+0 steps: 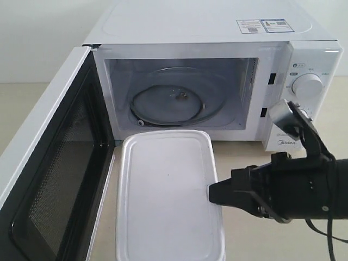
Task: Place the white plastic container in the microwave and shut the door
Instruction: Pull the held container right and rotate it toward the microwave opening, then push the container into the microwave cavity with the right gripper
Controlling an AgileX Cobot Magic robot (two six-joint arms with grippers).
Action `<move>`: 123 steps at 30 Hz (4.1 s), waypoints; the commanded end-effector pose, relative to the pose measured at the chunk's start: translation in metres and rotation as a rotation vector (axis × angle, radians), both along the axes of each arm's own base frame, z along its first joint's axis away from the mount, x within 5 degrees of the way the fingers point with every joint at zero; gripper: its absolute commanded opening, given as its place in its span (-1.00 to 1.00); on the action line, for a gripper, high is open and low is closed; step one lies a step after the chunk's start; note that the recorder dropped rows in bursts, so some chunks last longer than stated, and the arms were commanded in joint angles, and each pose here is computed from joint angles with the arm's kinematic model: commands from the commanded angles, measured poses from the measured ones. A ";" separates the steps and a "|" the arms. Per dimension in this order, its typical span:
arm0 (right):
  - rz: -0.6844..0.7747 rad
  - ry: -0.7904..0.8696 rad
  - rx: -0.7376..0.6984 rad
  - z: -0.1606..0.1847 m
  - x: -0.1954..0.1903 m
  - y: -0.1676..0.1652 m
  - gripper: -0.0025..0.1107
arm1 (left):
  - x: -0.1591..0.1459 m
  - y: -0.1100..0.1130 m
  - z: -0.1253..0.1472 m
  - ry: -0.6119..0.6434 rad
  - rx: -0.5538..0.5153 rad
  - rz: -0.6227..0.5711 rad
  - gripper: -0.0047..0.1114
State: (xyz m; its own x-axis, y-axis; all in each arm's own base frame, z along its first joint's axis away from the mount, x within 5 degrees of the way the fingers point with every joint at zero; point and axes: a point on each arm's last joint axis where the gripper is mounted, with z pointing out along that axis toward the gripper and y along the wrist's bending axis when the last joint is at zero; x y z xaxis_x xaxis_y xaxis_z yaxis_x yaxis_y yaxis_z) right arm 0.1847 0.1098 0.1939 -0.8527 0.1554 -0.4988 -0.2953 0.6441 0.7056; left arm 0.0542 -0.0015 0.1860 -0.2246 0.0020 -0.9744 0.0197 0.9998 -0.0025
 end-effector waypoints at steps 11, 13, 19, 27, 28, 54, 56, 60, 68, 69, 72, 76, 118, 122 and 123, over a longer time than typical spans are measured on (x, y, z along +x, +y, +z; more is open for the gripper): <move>-0.161 0.054 0.045 0.019 -0.023 -0.013 -0.96 | 0.000 0.000 -0.001 0.001 0.007 0.002 -0.85; -0.193 0.042 0.026 0.022 -0.027 -0.013 -0.96 | 0.000 0.000 -0.001 0.001 0.007 0.002 -0.85; -0.244 0.033 -0.024 0.026 -0.035 -0.005 -0.96 | 0.000 0.000 -0.001 0.001 0.007 0.002 -0.85; -0.351 -0.009 -0.040 0.028 -0.041 0.009 -0.96 | 0.000 0.000 -0.001 0.001 0.007 0.002 -0.85; -0.363 -0.018 -0.023 0.029 -0.042 0.012 -0.96 | 0.000 0.000 -0.001 0.001 0.007 0.002 -0.85; -0.546 0.000 0.334 -0.013 -0.024 0.034 -0.96 | 0.000 0.000 -0.001 0.001 0.007 0.002 -0.85; -0.586 0.019 0.323 -0.018 -0.020 0.035 -0.96 | 0.000 0.000 -0.001 0.001 0.007 0.002 -0.85; -0.659 0.025 0.315 -0.026 -0.010 0.037 -0.96 | 0.000 0.000 -0.001 0.001 0.007 0.002 -0.85; -0.748 -0.005 0.326 -0.030 0.013 0.050 -0.96 | 0.000 0.000 -0.001 0.001 0.007 0.002 -0.85; -0.758 -0.002 0.328 -0.031 0.016 0.052 -0.96 | 0.000 0.000 -0.001 0.001 0.007 0.002 -0.85; -0.789 0.005 0.342 -0.032 0.027 0.062 -0.96 | 0.000 0.000 -0.001 0.001 0.007 0.002 -0.85; -0.835 0.014 0.358 -0.035 0.040 0.072 -0.96 | 0.000 0.000 -0.001 0.001 0.007 0.002 -0.85; -1.146 -0.140 0.463 -0.029 0.131 0.108 -0.96 | 0.000 0.000 -0.001 0.001 0.007 0.002 -0.85; -1.148 -0.143 0.469 -0.028 0.131 0.108 -0.96 | 0.000 0.000 -0.001 0.001 0.007 0.002 -0.85; -1.148 -0.143 0.469 -0.028 0.131 0.108 -0.96 | 0.000 0.000 -0.001 0.001 0.007 0.002 -0.85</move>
State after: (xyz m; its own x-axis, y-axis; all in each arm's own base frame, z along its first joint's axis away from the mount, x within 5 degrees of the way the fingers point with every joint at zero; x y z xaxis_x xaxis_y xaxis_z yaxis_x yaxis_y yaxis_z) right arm 0.3131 0.2177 0.1586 -0.0636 0.9625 -0.2636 0.2110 0.2711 0.9391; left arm 0.0542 -0.0015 0.1860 -0.2246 0.0020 -0.9744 0.0197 0.9998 -0.0025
